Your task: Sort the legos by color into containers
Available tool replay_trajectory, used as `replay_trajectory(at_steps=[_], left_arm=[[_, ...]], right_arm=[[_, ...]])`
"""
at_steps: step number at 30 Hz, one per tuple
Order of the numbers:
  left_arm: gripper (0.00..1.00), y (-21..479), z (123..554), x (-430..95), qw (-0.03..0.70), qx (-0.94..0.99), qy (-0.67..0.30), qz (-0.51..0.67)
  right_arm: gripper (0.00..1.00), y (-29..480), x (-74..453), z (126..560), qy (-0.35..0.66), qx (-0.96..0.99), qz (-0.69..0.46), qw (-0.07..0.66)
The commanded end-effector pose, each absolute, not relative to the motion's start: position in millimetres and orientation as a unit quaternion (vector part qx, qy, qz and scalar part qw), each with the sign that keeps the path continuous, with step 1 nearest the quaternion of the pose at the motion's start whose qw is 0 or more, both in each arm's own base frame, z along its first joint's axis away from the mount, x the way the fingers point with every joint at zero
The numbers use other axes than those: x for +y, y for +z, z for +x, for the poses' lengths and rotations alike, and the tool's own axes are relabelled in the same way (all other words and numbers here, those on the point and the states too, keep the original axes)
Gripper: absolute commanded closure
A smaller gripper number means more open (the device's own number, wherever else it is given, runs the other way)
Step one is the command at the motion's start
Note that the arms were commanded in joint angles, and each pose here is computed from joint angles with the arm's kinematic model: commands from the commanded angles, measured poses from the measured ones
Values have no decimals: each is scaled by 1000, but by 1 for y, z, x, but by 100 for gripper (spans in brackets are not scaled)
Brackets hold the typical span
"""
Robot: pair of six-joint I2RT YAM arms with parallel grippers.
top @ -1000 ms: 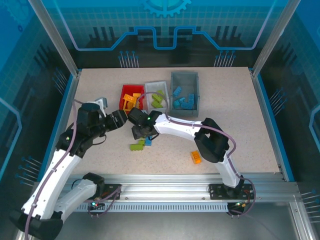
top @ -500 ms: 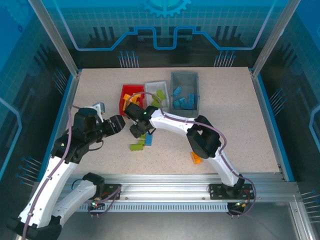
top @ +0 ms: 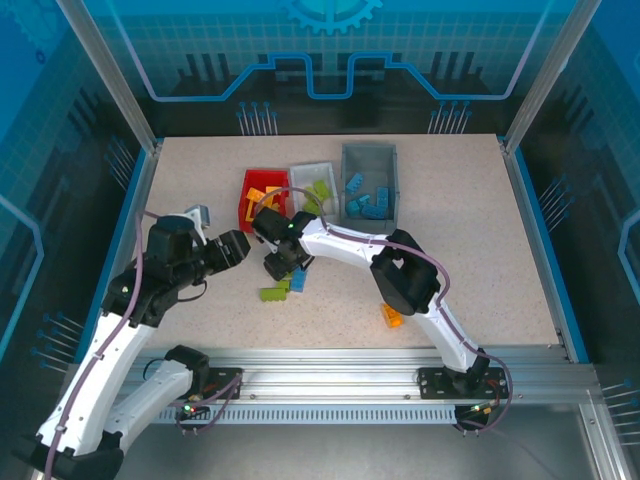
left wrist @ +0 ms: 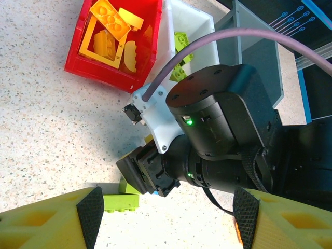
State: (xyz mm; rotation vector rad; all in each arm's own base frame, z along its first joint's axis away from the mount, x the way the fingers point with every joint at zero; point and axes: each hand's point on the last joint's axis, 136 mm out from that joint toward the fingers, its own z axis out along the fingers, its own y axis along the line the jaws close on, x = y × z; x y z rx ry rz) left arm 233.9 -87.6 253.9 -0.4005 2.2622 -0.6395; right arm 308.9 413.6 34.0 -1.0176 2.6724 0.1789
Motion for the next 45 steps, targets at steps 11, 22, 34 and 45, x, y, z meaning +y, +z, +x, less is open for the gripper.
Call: replay_trajectory(at_steps=[11, 22, 34, 45], left_arm=[[29, 262, 228, -92, 366, 877, -269, -157], [29, 254, 227, -99, 353, 878, -285, -154], [30, 267, 247, -128, 335, 865, -349, -134], [30, 263, 265, -163, 312, 867, -375, -103]], right_arm=[[45, 25, 395, 294, 59, 930, -346, 108], [61, 51, 402, 318, 67, 930, -327, 156], [64, 135, 343, 401, 19, 945, -204, 254], [62, 118, 306, 475, -74, 956, -131, 253]])
